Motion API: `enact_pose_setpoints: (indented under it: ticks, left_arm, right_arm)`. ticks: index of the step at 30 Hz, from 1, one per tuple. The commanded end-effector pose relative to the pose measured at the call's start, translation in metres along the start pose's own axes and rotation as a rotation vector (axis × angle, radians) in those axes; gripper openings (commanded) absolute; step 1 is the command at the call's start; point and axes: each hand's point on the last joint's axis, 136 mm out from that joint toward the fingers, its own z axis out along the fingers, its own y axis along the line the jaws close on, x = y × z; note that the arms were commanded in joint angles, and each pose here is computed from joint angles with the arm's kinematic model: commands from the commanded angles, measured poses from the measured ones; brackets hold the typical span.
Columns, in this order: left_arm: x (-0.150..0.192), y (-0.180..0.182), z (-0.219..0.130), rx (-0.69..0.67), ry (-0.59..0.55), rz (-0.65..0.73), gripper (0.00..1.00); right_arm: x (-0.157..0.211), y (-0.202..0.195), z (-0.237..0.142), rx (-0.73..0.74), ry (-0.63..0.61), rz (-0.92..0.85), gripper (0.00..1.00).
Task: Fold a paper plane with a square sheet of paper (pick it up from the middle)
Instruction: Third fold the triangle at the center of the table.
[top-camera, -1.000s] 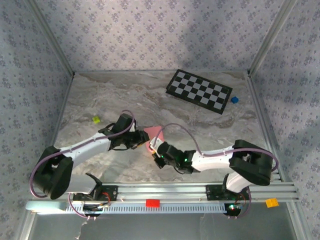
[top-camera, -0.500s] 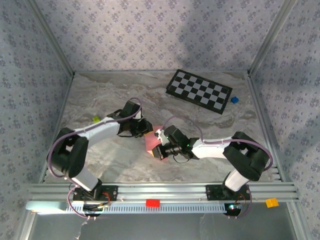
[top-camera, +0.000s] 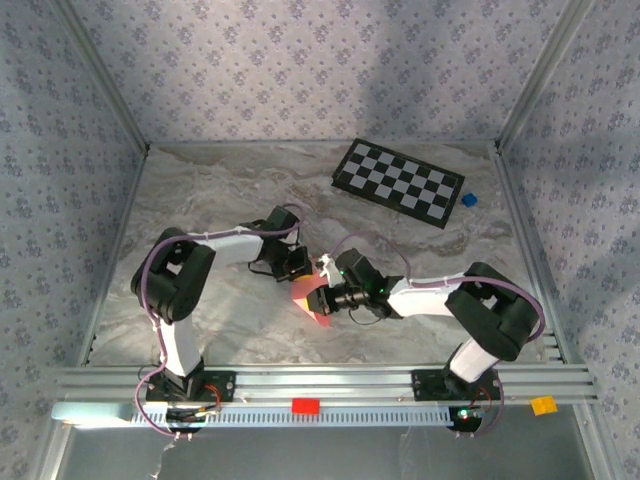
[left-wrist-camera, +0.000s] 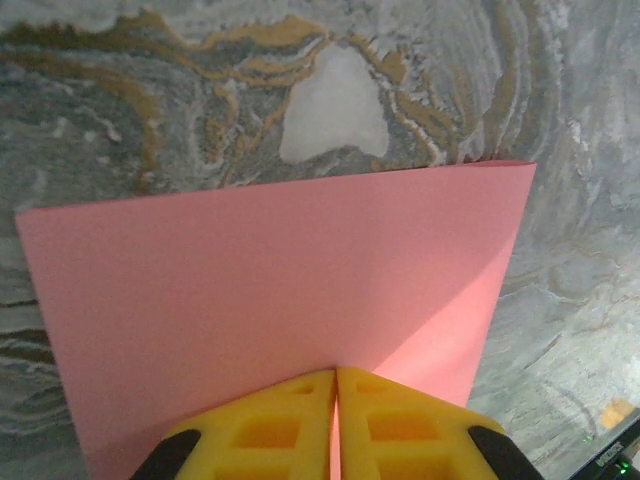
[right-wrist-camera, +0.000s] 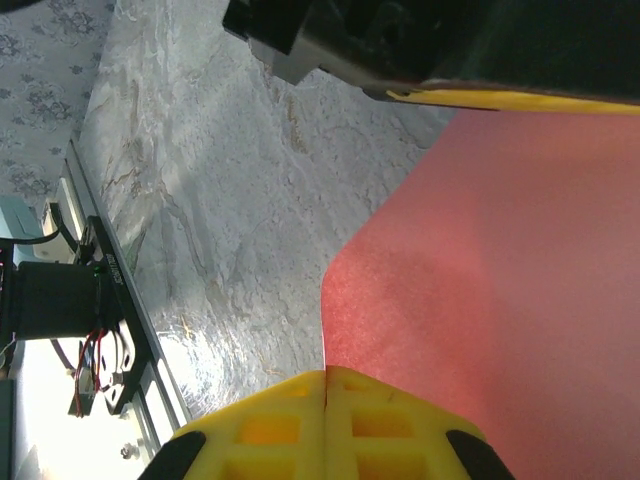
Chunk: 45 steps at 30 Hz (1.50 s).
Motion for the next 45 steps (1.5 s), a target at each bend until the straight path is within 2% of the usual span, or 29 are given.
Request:
enact_pose_setpoints:
  ticks: [1,6,18,45]
  left_arm:
    - [0.012,0.022,0.011,-0.102,0.044,0.02,0.09]
    - [0.018,0.029,0.016,-0.122,0.055,0.021,0.07]
    - [0.017,0.024,0.013,-0.116,0.04,0.022,0.07]
    - [0.017,0.022,0.011,-0.109,0.031,0.015,0.06]
  right_arm:
    - [0.002,-0.004,-0.002,0.0,0.014,0.024,0.0]
    - [-0.002,-0.021,-0.007,0.081,0.018,0.006,0.0]
    - [-0.012,-0.051,-0.015,0.171,-0.006,0.034,0.0]
    - [-0.01,-0.065,-0.008,0.228,0.043,0.029,0.0]
